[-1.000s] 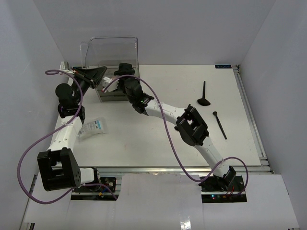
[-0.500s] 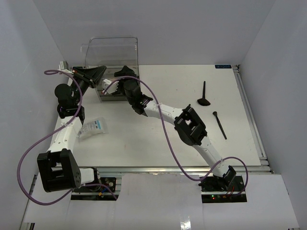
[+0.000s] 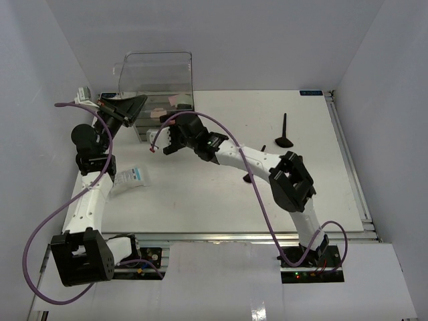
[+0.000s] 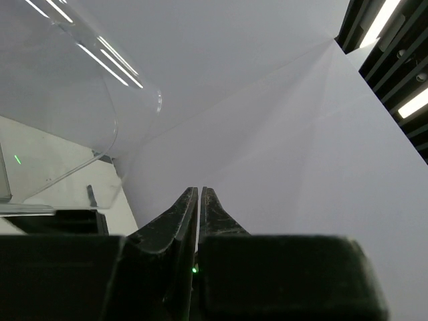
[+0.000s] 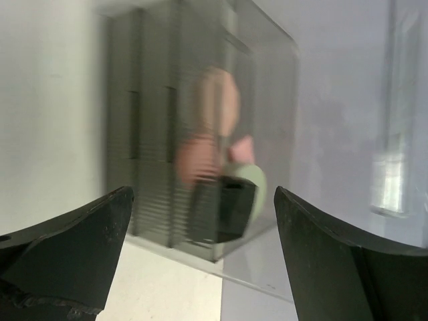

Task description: Organize the makeup

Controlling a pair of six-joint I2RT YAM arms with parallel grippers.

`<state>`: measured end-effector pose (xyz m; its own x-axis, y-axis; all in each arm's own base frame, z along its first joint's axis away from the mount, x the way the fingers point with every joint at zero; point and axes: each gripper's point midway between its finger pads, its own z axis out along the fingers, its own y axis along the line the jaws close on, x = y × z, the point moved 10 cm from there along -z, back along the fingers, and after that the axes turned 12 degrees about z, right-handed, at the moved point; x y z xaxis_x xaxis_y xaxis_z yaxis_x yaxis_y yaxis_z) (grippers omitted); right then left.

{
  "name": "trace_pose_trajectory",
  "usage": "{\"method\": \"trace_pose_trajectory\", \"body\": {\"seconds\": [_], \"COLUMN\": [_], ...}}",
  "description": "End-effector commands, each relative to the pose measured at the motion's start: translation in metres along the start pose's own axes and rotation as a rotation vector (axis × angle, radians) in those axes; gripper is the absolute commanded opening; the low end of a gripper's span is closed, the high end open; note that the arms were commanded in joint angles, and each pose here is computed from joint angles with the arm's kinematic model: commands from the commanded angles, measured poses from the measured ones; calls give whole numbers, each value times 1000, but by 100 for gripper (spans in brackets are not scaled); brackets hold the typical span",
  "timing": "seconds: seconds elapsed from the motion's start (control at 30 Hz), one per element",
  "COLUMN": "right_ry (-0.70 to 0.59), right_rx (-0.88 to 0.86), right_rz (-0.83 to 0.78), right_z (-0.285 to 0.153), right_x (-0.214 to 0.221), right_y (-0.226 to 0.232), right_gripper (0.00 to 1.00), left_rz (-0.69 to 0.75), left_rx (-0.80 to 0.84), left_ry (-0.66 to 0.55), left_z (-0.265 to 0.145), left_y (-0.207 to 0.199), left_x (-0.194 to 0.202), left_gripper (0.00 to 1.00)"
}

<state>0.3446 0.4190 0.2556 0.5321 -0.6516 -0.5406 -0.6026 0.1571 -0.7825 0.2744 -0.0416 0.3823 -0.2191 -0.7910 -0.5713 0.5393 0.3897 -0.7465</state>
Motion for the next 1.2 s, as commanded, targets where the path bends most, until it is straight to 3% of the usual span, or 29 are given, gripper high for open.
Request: {"method": "trace_pose_trajectory", "body": {"seconds": [0.0, 0.07, 0.23, 0.33, 0.47, 0.67, 0.9, 1.17], "right_ry": [-106, -100, -72, -51, -70, -204, -229, -240], "right_rx": [-390, -465, -604, -616, -613, -554, -344, -308], "right_rz": [-80, -94, -19, 97, 371, 756, 931, 1094], "right_z": [-35, -45, -84, -112, -152, -212, -262, -279], "right_x": [-24, -20, -3, 3, 16, 71, 132, 176], "right_y": [43, 60, 99, 102, 83, 14, 0, -3], "right_gripper": [93, 94, 97, 99, 99, 99, 94, 76], "left_rz": [47, 60, 92, 92, 90, 36, -36, -57], "left_rx": [-20, -44, -142, -190, -237, -292, -350, -392], "left_ry": [16, 23, 57, 79, 123, 191, 233, 184], "left_z": [-13, -18, -37, -50, -65, -69, -48, -27], "left_y": [-3, -1, 17, 32, 58, 100, 148, 183], "left_x": [7, 11, 29, 44, 66, 88, 102, 103], "left_gripper": [18, 25, 52, 70, 84, 85, 82, 74]}}
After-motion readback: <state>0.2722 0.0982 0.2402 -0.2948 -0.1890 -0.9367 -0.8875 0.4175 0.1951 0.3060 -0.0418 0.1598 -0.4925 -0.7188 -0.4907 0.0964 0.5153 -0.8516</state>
